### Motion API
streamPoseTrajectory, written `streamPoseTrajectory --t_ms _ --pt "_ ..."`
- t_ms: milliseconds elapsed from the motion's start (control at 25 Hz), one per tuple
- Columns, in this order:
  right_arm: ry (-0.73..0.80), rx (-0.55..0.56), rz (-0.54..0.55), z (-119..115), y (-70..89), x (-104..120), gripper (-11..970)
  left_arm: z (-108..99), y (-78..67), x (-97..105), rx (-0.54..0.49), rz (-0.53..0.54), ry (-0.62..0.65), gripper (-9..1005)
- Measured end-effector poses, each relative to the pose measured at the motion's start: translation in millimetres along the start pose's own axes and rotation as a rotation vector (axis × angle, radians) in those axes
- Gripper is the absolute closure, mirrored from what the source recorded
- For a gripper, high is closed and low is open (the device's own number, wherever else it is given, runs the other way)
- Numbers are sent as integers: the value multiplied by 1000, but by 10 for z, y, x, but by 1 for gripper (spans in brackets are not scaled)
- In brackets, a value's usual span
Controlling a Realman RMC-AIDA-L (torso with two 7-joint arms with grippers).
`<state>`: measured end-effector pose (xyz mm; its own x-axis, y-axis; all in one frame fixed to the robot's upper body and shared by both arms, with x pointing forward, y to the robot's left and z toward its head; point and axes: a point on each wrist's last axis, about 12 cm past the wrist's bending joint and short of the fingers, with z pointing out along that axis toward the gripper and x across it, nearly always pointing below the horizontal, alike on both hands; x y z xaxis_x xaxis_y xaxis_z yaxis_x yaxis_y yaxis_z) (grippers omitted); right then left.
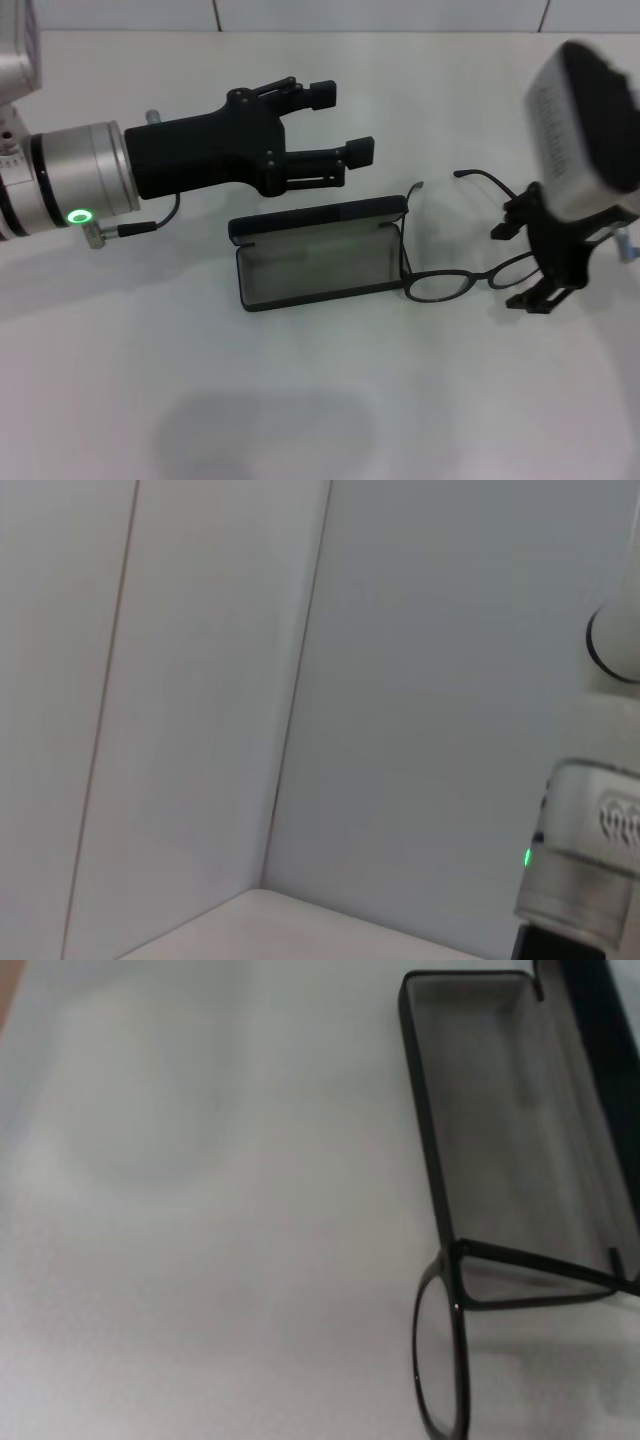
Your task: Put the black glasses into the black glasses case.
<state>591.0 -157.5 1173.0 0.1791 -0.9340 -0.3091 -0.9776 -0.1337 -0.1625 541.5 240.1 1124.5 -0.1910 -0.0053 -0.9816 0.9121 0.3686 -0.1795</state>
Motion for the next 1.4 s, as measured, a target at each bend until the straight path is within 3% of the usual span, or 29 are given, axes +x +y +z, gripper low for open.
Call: streamPoseTrajectory --t_ms 160,360,760,880,1040,1200,1400 --pt "41 2 -61 143 17 -110 118 -24 15 16 -10 -4 -4 97" --pt "49 16 -87 235 41 -134 267 -19 19 25 -9 -9 -4 98" --pt "36 19 -90 376 112 -122 726 11 23 11 -3 -29 -6 100" --pt "12 35 -74 315 132 -89 759 -8 9 19 5 -50 -7 100" --pt "-84 104 -28 77 221 89 802 -32 -53 20 55 -61 -13 101" --pt "-290 199 5 -189 401 333 846 -109 -137 9 120 -73 -33 102" --pt "-535 234 -57 -125 661 445 845 -109 -196 -83 216 -150 -59 103"
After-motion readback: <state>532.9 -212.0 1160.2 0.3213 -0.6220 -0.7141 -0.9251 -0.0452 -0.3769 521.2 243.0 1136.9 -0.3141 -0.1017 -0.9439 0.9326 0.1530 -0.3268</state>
